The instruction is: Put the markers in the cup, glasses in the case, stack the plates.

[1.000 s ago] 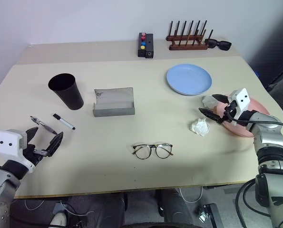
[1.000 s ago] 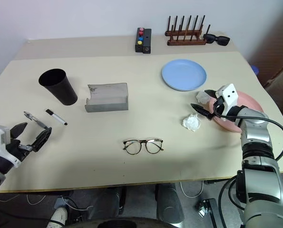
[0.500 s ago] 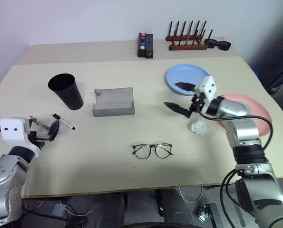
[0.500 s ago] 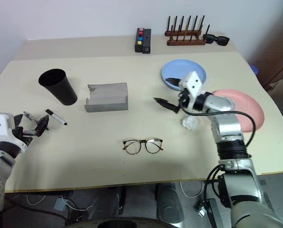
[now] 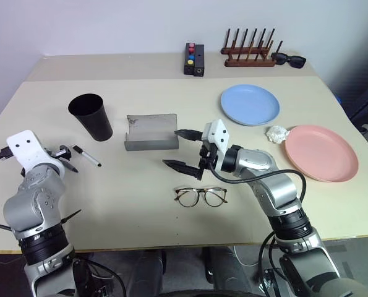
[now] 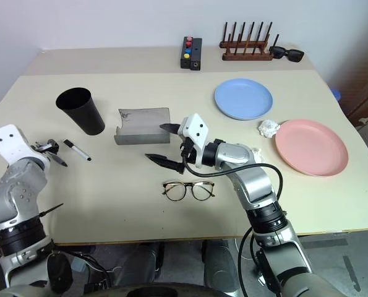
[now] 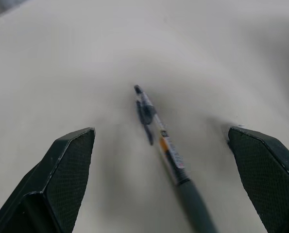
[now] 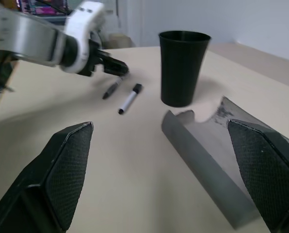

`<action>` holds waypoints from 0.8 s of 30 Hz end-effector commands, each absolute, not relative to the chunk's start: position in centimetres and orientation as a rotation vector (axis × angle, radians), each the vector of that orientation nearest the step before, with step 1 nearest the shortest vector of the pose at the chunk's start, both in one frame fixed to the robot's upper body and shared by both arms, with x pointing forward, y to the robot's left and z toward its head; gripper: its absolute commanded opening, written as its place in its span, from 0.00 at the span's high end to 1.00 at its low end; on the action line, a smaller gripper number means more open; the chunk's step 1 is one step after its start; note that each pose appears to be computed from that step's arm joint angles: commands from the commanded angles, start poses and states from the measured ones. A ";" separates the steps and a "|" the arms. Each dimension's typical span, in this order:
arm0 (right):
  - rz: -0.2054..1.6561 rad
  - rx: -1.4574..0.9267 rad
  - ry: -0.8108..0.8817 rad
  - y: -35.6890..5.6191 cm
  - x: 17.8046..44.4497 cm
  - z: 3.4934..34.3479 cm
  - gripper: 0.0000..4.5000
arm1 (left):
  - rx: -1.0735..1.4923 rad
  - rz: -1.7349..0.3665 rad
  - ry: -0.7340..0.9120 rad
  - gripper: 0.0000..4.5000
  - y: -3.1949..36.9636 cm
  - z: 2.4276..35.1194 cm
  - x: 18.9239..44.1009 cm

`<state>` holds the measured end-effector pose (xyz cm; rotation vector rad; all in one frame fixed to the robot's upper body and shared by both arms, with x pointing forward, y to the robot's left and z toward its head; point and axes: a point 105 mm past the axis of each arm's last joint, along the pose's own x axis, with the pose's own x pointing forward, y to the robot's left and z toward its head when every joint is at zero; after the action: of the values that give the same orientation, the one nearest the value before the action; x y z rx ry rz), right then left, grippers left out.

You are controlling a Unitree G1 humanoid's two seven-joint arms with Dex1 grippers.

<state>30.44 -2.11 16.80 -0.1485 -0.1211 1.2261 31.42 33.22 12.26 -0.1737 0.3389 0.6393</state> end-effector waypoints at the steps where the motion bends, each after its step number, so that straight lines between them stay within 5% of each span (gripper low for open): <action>1: 1.247 -0.132 -0.170 -1.6 29.8 17.9 0.00 | -0.179 0.702 0.407 0.01 33.6 12.2 31.1; 12: 1.225 -0.128 -0.169 -1.7 29.8 17.5 0.00 | -0.396 0.774 0.559 0.01 33.6 10.4 30.9; 15: 1.231 -0.127 -0.171 -1.8 29.7 17.5 0.00 | -0.437 0.782 0.572 0.20 33.5 10.2 30.8; 22: 1.267 -0.128 -0.155 -1.7 29.4 17.2 0.00 | -0.485 0.823 0.549 0.98 33.9 10.3 30.6; 24: 1.270 -0.129 -0.153 -1.6 29.4 17.2 0.00 | -0.487 0.834 0.529 0.99 34.1 10.6 30.7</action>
<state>29.99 -1.99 16.04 -0.1219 -0.0979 1.2442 30.49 34.20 10.51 -0.4751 0.5367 0.8349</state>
